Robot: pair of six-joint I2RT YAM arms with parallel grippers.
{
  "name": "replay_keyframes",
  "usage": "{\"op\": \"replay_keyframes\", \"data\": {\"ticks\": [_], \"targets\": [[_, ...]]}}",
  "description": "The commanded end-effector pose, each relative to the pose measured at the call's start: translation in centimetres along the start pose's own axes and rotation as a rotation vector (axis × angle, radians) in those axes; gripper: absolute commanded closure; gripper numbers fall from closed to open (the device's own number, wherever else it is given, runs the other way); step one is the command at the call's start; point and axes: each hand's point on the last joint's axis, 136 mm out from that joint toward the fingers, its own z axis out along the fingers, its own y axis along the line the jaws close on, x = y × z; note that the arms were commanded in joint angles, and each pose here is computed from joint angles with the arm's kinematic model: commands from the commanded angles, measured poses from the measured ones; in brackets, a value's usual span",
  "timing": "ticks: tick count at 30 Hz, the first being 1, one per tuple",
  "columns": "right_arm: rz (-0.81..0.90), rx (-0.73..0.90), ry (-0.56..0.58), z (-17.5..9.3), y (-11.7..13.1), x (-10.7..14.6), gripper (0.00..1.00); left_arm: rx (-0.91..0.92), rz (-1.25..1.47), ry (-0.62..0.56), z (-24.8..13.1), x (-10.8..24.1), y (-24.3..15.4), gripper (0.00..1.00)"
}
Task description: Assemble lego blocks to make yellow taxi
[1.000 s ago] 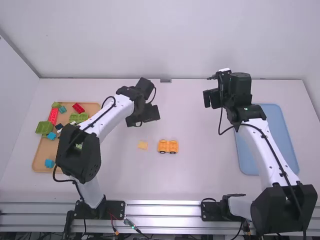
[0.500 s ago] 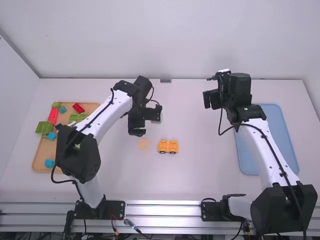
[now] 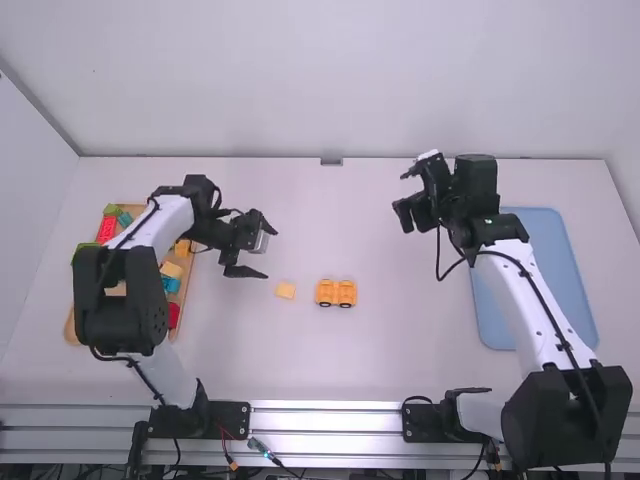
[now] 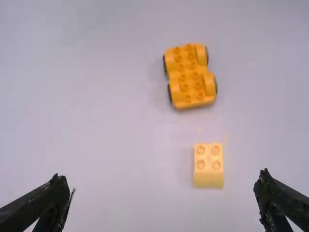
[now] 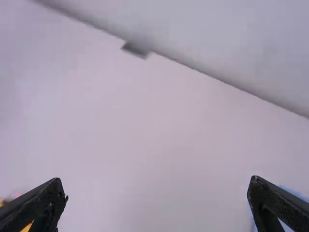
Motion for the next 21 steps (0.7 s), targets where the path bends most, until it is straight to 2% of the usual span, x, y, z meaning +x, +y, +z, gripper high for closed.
{"op": "replay_keyframes", "data": {"ticks": [1,7,10,14,21], "targets": [[-0.219,-0.252,-0.090,0.1,4.9,0.7,0.01,-0.075,0.031,-0.235,0.3,-3.0,-0.4,0.01],[-0.356,-0.456,-0.248,1.5,9.5,4.3,0.01,-0.074,-0.018,-0.180,3.0,-0.8,-1.1,0.01],[-0.386,-0.507,-0.284,2.4,11.1,6.1,0.01,-0.071,-0.056,-0.168,3.8,-0.3,-0.9,0.01],[-0.421,-0.546,-0.286,3.7,12.6,8.2,0.01,-0.051,-0.067,-0.164,4.6,0.3,-1.1,0.01],[-0.456,-0.643,-0.215,6.9,15.4,12.1,0.01,0.012,-0.086,-0.171,5.9,2.0,-2.9,0.01]]}}
